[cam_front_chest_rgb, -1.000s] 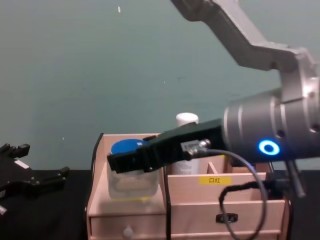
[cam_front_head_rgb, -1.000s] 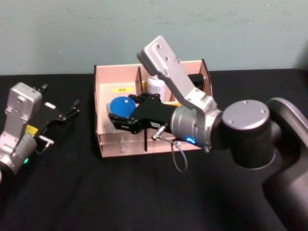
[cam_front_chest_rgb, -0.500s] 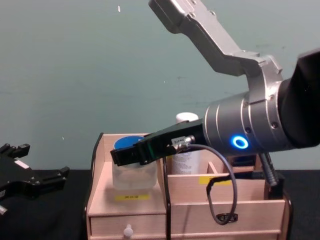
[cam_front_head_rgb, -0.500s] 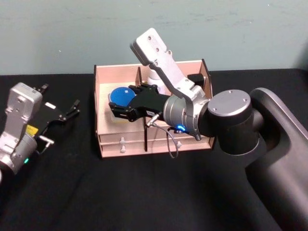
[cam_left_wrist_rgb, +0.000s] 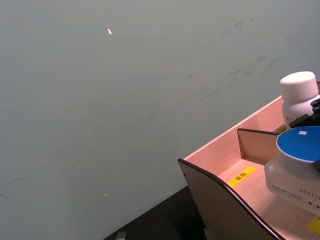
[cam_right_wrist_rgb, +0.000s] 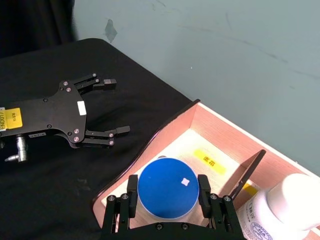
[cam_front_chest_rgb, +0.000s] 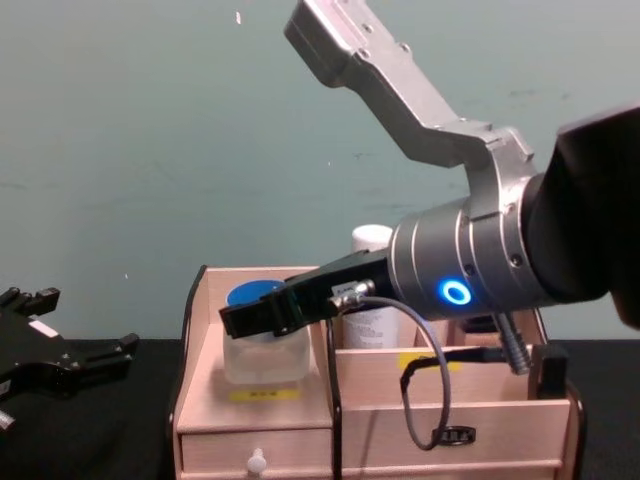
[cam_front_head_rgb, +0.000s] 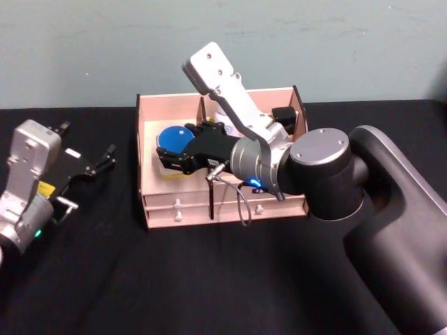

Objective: Pick up the facial cleanser and watermelon frost from the table and place them into the tiered storage box.

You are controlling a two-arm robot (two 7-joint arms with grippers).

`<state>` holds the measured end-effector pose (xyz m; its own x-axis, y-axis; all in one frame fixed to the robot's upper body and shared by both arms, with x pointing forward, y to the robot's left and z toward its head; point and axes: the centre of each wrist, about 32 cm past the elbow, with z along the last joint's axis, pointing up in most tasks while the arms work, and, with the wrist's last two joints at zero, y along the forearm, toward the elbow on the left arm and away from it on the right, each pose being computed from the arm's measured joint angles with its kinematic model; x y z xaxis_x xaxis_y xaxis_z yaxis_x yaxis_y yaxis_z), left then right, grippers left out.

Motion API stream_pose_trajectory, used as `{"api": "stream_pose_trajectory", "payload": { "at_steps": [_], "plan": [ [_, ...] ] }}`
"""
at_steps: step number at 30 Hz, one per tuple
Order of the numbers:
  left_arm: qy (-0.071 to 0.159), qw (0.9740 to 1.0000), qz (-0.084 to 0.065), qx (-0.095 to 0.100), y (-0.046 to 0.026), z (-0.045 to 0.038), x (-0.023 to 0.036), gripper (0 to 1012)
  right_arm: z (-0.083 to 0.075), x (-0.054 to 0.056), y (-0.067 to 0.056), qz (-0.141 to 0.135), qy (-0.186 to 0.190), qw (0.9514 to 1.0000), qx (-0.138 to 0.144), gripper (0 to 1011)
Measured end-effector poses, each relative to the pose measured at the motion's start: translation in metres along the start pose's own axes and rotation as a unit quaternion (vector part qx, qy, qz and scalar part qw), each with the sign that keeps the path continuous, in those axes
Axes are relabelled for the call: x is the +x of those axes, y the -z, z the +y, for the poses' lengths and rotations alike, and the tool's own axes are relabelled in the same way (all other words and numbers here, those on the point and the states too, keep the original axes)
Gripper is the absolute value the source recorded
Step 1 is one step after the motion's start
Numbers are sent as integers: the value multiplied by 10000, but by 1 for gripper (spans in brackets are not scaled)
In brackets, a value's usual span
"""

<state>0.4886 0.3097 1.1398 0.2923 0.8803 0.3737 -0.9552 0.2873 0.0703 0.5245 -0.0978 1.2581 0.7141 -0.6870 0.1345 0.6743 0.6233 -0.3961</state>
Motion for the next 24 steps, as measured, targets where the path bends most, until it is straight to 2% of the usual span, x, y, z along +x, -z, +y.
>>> {"api": "stream_pose_trajectory", "payload": {
  "at_steps": [24],
  "plan": [
    [0,10000,0,0,0,0,0,1001,77,-11,97,8,-16,9999,-141,713]
  ]
}}
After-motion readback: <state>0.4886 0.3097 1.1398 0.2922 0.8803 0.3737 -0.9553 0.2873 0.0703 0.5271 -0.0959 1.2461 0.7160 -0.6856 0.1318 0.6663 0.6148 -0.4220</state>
